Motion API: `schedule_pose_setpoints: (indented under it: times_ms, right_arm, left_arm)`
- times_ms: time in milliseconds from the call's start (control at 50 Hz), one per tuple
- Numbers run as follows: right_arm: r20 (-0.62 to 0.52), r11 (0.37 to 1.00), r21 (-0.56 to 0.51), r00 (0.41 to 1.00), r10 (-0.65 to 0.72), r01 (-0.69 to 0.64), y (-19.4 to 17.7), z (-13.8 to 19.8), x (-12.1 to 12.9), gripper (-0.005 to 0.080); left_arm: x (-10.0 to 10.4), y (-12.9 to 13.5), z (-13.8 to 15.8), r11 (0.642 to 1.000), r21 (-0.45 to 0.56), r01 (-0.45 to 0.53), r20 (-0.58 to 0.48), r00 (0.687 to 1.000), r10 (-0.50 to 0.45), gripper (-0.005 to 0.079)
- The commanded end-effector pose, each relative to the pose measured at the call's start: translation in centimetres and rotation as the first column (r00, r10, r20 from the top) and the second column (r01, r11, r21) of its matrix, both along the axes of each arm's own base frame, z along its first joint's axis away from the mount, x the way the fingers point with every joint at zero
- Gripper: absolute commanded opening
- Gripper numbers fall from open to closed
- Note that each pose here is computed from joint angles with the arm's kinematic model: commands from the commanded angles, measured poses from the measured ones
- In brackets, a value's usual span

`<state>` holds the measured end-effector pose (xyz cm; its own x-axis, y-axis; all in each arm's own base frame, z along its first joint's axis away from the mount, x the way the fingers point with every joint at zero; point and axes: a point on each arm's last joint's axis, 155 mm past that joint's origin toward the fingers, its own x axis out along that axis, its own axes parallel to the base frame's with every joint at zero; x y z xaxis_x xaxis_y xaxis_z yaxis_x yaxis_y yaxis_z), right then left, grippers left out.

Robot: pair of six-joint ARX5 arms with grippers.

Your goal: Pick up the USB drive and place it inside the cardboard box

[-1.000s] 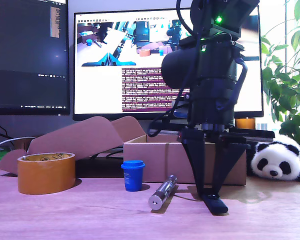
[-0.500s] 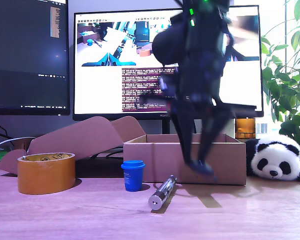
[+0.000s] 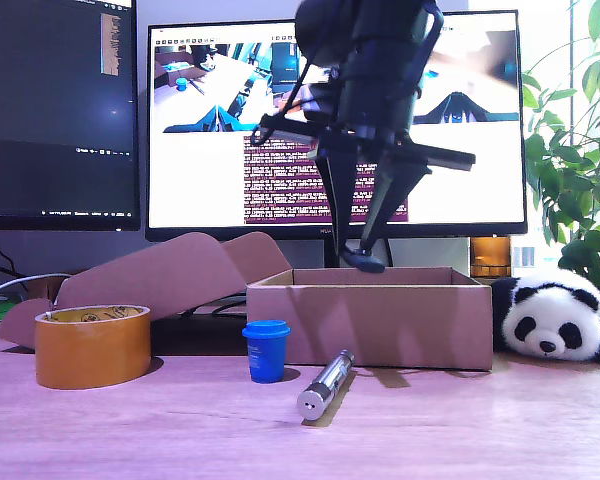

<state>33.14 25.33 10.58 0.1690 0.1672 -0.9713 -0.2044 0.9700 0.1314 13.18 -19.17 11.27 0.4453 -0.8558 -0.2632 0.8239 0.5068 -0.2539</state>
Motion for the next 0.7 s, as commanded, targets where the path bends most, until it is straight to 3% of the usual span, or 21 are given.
schedule_pose_setpoints:
  times_ms: [0, 680]
  right_arm:
    - [0.018, 1.000, -0.020, 1.000, 0.004, -0.003, -0.1, -0.1, 0.3, -0.0010]
    - [0.193, 0.994, 0.029, 0.975, -0.111, 0.107, -4.4, 1.3, 7.8, -0.0011]
  left_arm:
    - [0.1, 0.0, -0.9, 1.000, 0.012, 0.000, -0.009, 1.000, 0.000, -0.0019]
    - [0.5, 0.3, -0.9, 0.999, 0.020, -0.029, -0.003, 1.000, 0.029, -0.0019]
